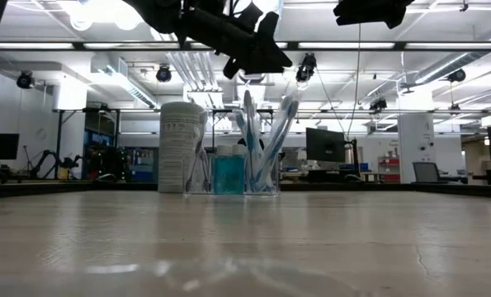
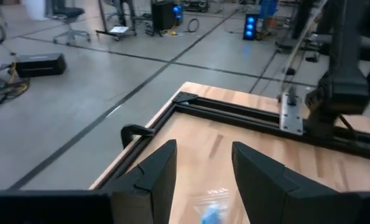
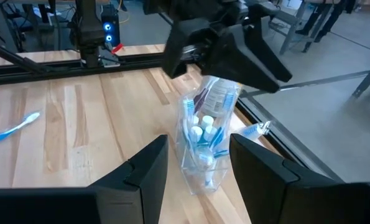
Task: Pick & Place toothbrushing station
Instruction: Adjust the transparent organizer
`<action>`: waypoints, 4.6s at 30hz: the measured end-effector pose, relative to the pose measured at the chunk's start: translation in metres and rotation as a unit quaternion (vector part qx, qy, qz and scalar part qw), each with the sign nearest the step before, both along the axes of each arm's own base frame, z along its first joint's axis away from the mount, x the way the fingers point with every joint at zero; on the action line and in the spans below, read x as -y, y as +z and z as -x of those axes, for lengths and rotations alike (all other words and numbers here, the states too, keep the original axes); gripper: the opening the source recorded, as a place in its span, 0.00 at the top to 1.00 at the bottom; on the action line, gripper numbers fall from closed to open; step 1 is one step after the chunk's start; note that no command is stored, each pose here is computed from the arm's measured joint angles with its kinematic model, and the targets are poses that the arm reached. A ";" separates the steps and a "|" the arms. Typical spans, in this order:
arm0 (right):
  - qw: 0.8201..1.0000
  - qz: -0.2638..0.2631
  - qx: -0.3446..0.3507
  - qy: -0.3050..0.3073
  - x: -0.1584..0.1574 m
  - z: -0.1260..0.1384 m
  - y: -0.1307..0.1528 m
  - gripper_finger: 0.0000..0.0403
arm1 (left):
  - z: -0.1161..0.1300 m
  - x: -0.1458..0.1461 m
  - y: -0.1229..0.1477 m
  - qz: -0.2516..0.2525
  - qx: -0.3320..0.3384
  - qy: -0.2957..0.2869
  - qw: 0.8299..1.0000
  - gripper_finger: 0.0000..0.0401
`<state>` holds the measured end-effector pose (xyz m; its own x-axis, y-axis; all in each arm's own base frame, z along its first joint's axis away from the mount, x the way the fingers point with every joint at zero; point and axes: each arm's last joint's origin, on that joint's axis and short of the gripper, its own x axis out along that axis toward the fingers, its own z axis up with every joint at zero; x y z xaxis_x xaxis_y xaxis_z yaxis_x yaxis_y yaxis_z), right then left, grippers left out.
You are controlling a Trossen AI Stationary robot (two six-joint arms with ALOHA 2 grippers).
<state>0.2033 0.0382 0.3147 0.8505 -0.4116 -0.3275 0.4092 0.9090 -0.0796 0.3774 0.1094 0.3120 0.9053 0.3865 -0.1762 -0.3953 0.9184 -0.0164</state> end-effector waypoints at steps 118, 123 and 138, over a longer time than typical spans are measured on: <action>0.884 -0.364 0.168 -0.240 0.088 -0.030 -0.041 0.64 | 0.233 0.133 -0.006 0.468 0.025 0.098 0.878 0.67; 0.824 -0.435 0.218 -0.292 0.098 -0.026 -0.046 0.66 | 0.237 0.132 -0.004 0.464 0.030 0.091 0.881 0.67; 0.719 -0.586 0.252 -0.275 0.144 -0.017 -0.091 0.65 | 0.237 0.132 -0.004 0.453 0.025 0.086 0.887 0.67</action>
